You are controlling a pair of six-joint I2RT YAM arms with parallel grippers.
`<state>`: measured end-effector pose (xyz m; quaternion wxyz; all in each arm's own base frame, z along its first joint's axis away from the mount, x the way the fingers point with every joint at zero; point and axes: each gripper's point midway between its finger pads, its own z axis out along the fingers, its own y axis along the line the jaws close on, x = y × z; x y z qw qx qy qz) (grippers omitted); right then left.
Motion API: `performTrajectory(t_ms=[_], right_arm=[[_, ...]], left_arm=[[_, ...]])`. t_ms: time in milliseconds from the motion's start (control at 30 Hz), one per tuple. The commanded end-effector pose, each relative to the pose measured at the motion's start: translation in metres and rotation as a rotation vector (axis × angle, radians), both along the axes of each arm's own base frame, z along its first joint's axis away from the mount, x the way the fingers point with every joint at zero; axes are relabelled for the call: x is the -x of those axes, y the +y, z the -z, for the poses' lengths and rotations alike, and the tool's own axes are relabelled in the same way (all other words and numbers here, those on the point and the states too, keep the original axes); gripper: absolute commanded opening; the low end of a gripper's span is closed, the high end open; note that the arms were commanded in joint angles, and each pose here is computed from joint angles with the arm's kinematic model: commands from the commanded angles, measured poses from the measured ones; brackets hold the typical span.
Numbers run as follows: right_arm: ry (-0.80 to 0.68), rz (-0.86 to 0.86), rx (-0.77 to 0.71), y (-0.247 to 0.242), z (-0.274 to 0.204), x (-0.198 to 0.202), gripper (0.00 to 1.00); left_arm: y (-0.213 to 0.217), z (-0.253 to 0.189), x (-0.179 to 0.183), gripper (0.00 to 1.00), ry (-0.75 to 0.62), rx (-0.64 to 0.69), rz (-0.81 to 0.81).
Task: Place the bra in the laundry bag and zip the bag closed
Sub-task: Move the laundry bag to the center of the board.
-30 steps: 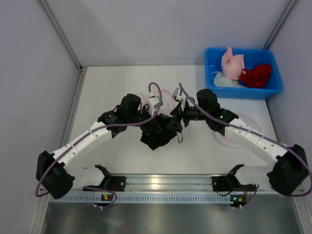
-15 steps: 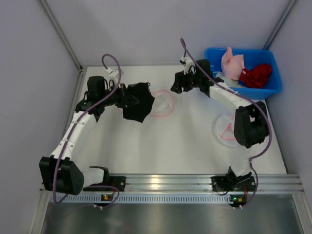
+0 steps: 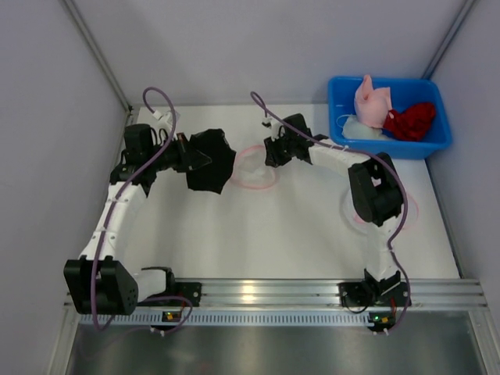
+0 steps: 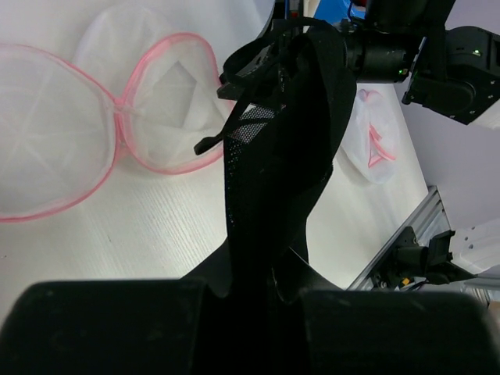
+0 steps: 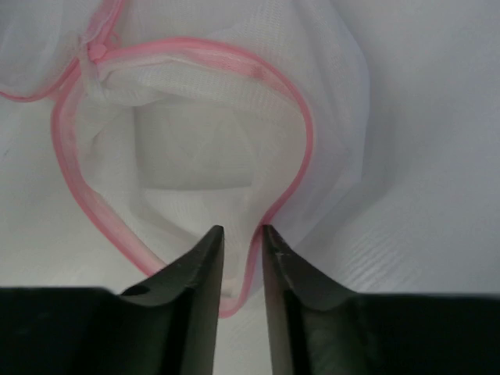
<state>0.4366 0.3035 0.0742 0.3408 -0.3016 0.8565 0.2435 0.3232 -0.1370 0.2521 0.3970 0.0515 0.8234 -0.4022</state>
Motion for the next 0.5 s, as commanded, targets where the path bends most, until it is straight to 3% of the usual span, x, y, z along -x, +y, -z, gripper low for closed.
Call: performTrajectory(t_ms=[0, 67, 100, 267, 467], right_arm=[[-0.064, -0.013, 0.000, 0.008, -0.012, -0.008, 0.22], [-0.071, -0.022, -0.011, 0.008, -0.018, -0.002, 0.04], [-0.080, -0.029, -0.013, 0.007, -0.021, 0.001, 0.00], [-0.127, -0.034, -0.054, -0.003, -0.051, 0.022, 0.00], [-0.099, -0.001, -0.019, -0.015, -0.043, 0.032, 0.00]], left_arm=[[-0.002, -0.014, 0.010, 0.00, -0.046, 0.022, 0.017], [-0.002, -0.010, 0.017, 0.00, -0.030, 0.025, 0.025], [-0.003, -0.008, 0.019, 0.00, -0.028, 0.026, 0.027], [-0.004, 0.001, 0.031, 0.00, -0.012, 0.033, 0.032], [-0.003, 0.008, 0.035, 0.00, -0.002, 0.029, 0.032]])
